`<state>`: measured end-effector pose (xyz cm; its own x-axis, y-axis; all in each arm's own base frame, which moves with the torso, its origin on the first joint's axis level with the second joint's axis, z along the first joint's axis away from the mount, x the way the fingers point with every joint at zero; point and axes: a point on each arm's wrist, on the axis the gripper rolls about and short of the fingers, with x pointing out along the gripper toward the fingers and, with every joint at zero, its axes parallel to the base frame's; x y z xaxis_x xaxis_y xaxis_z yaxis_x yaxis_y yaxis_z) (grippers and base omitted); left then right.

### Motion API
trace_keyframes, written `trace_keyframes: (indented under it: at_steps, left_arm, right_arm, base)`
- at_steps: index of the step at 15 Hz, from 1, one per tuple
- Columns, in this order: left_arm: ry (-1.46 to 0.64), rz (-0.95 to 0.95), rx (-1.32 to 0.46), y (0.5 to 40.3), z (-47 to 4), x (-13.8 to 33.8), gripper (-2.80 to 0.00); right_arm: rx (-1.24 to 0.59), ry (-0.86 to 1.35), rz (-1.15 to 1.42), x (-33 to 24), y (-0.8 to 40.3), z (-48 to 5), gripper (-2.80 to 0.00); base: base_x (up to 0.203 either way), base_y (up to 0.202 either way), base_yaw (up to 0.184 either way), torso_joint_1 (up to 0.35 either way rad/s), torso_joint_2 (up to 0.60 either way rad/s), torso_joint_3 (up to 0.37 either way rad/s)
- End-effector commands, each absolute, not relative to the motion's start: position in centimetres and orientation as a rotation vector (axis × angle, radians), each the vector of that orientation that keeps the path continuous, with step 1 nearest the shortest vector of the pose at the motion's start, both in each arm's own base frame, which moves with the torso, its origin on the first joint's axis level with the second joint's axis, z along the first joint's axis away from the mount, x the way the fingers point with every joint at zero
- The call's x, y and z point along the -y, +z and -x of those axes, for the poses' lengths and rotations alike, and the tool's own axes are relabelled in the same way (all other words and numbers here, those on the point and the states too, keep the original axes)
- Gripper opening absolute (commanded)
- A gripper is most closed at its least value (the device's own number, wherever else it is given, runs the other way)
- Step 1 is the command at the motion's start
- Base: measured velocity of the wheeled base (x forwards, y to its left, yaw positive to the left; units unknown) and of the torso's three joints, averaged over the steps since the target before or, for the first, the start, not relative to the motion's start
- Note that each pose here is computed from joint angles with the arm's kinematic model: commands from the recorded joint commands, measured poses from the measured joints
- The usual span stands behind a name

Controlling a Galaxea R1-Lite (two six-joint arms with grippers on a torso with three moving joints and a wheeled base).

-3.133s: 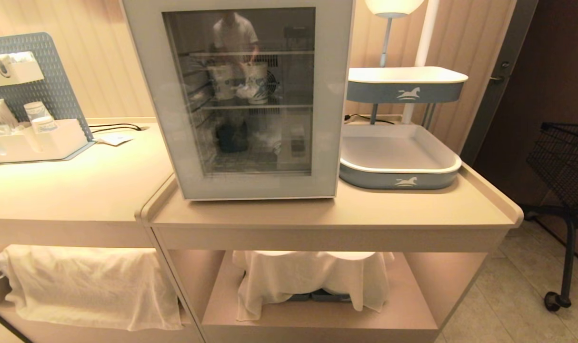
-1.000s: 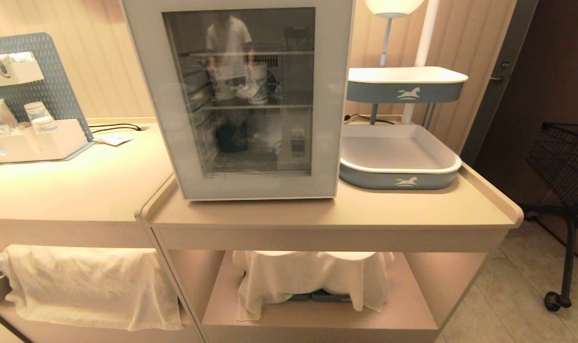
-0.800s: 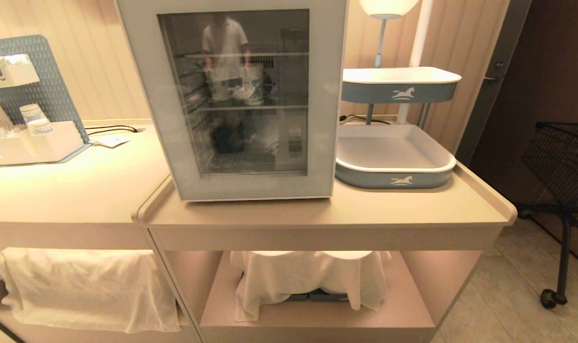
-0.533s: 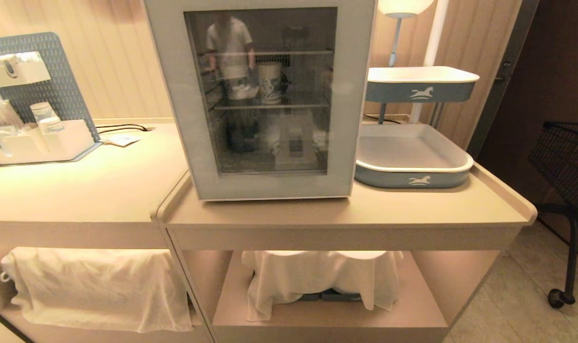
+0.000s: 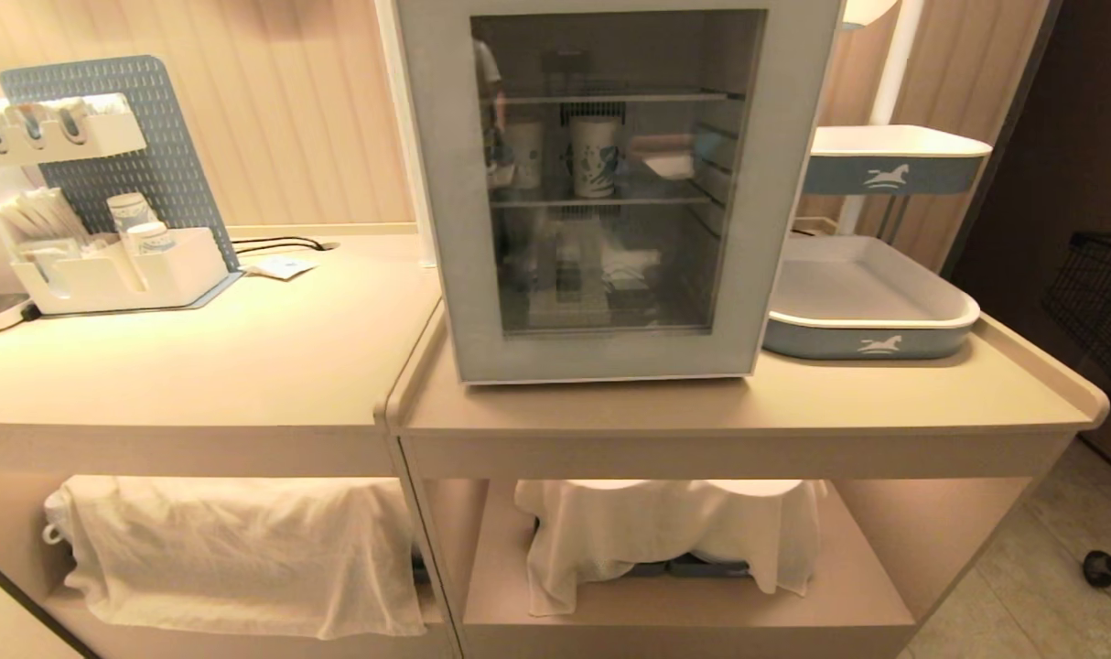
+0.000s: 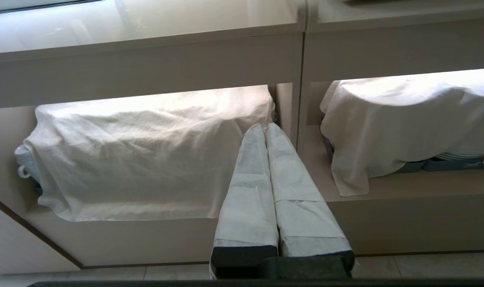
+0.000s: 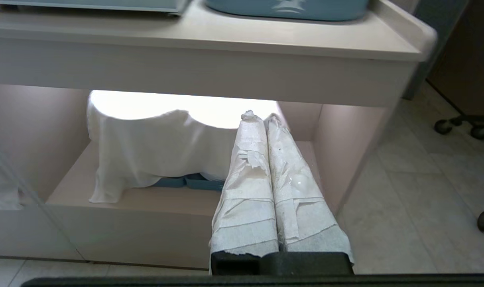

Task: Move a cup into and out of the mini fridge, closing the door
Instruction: Open the freezer door

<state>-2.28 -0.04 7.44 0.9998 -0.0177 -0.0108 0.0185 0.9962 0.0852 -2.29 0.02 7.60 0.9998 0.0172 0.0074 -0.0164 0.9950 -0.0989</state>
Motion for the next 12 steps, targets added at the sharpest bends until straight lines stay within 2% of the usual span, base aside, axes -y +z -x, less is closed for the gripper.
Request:
trace_keyframes:
  at_steps: [1, 12]
  left_arm:
    - [-0.017, -0.086, -0.010, 7.44, 2.28, 0.04, -2.80]
    - [-0.011, -0.099, -0.007, 7.49, 2.29, 0.03, -2.80]
  right_arm:
    - [0.004, 0.014, 0.087, -0.01, 7.59, 2.28, -2.80]
    - [0.005, 0.008, 0.029, 0.00, 7.62, 2.29, -2.80]
  base:
    - [0.000, 0.108, 0.000, 0.003, 0.00, 0.003]
    - [0.000, 0.005, 0.000, -0.001, 0.00, 0.000]
